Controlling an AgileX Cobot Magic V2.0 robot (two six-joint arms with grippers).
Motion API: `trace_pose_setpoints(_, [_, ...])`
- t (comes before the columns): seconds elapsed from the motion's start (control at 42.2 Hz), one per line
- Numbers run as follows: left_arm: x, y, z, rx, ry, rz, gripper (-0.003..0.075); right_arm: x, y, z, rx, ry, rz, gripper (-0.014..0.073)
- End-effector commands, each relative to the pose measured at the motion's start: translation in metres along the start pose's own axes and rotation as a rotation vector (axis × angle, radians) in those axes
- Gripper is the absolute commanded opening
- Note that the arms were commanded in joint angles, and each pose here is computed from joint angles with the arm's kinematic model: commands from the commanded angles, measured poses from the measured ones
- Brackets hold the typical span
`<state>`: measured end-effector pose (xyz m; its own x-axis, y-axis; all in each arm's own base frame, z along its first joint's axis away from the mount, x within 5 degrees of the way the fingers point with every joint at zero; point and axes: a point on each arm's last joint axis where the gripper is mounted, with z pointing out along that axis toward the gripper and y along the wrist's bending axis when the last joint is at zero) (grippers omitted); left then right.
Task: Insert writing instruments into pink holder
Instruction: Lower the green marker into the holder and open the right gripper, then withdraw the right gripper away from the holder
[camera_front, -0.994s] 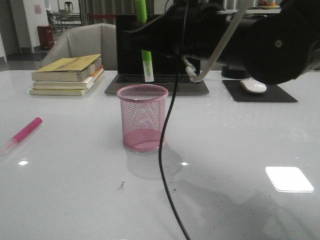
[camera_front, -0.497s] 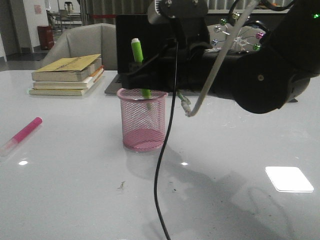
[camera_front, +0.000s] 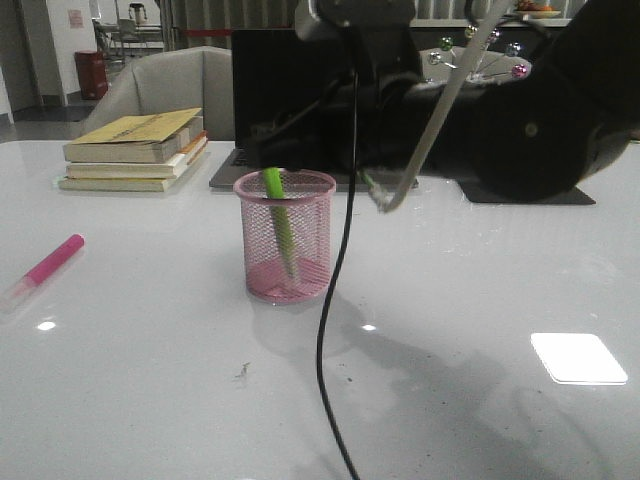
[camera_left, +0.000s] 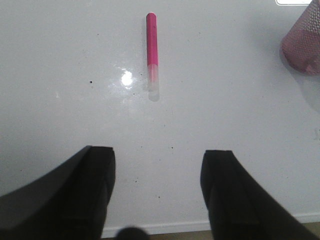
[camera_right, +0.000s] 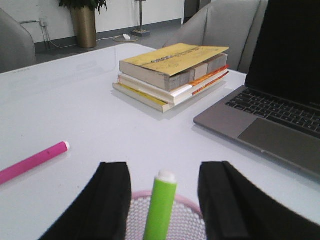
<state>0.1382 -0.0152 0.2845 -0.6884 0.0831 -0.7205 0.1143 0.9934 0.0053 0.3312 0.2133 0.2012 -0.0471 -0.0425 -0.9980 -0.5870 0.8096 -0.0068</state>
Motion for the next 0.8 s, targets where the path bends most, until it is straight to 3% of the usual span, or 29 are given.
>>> trace_pose_setpoints(0.0, [-0.014, -0.001, -0.007, 0.004, -0.089, -0.004, 0.0433, -0.068, -0.001, -0.019, 0.005, -0.132, -0.020, 0.0435])
trace_pose_setpoints(0.237, [-0.016, -0.001, -0.007, 0.004, -0.104, -0.004, 0.0433, -0.121, -0.003, -0.093, 0.070, 0.245, -0.029, 0.0435])
trace_pose_setpoints(0.473, [-0.018, -0.001, -0.007, 0.004, -0.135, -0.004, 0.0433, -0.137, -0.003, -0.171, 0.120, 0.562, -0.015, 0.0435])
trace_pose_setpoints(0.639, [-0.020, -0.001, 0.000, 0.004, -0.100, -0.004, 0.0445, -0.128, 0.000, -0.208, 0.130, 0.660, -0.012, 0.0435])
trace_pose_setpoints(0.781, [-0.031, -0.001, 0.016, 0.004, -0.017, -0.003, 0.0558, -0.117, 0.002, -0.234, 0.129, 0.628, -0.013, 0.0435])
